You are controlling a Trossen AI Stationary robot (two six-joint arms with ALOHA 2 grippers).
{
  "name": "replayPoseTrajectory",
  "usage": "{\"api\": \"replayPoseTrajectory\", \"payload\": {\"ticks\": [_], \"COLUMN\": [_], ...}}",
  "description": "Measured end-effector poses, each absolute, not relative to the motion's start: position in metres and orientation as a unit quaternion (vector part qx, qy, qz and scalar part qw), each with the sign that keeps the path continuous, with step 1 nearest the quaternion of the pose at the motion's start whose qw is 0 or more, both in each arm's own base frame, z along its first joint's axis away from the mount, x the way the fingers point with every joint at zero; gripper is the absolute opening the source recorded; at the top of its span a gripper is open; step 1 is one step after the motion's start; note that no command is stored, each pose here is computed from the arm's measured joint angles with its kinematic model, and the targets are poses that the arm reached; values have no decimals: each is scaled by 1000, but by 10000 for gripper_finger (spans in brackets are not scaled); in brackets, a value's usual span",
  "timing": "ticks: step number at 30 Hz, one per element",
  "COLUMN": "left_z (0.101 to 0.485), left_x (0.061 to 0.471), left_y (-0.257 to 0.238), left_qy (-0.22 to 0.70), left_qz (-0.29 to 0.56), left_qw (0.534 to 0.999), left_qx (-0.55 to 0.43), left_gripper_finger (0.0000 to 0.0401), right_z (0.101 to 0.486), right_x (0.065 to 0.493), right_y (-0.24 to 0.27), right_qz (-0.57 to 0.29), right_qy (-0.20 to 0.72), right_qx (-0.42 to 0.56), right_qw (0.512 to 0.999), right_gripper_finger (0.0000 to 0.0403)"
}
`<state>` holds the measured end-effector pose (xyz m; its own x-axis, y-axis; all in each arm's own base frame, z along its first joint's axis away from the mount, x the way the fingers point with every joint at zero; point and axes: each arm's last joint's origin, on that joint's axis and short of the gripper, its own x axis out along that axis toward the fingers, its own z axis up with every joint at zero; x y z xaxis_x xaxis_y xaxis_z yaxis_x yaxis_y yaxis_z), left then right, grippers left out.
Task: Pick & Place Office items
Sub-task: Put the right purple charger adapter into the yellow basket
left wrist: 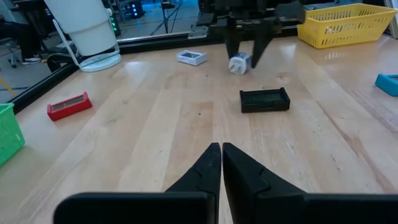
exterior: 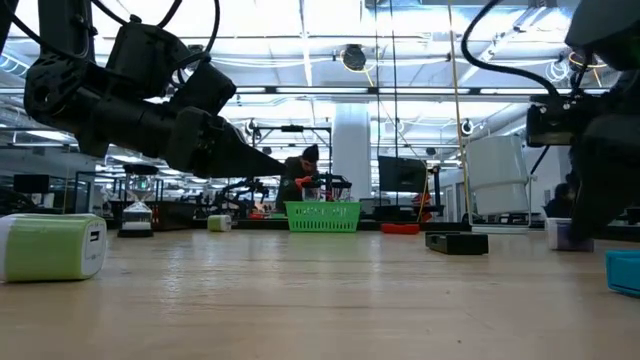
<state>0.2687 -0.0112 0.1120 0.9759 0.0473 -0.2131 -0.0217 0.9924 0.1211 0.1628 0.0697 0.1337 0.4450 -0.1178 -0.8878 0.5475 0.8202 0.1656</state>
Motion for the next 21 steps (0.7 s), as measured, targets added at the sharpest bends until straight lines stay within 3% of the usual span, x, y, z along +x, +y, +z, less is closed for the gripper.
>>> {"api": "replayPoseTrajectory", "payload": {"ticks": [9, 15, 21], "left_z": [112, 112, 112], "left_x": [269, 269, 269], "left_y": [-11, -11, -11], "left_qy": [109, 109, 109], "left_qz": [18, 17, 17], "left_qw": [992, 992, 992], "left_qx": [57, 56, 56], "left_gripper_finger": [9, 25, 5], "right_z": [174, 188, 181], "right_x": [171, 177, 183], "right_y": [70, 68, 61], "right_qz": [-239, -241, -229], "right_qy": [538, 544, 570], "right_qx": [236, 240, 204], "right_qw": [773, 767, 762], "right_gripper_finger": [274, 280, 281]}}
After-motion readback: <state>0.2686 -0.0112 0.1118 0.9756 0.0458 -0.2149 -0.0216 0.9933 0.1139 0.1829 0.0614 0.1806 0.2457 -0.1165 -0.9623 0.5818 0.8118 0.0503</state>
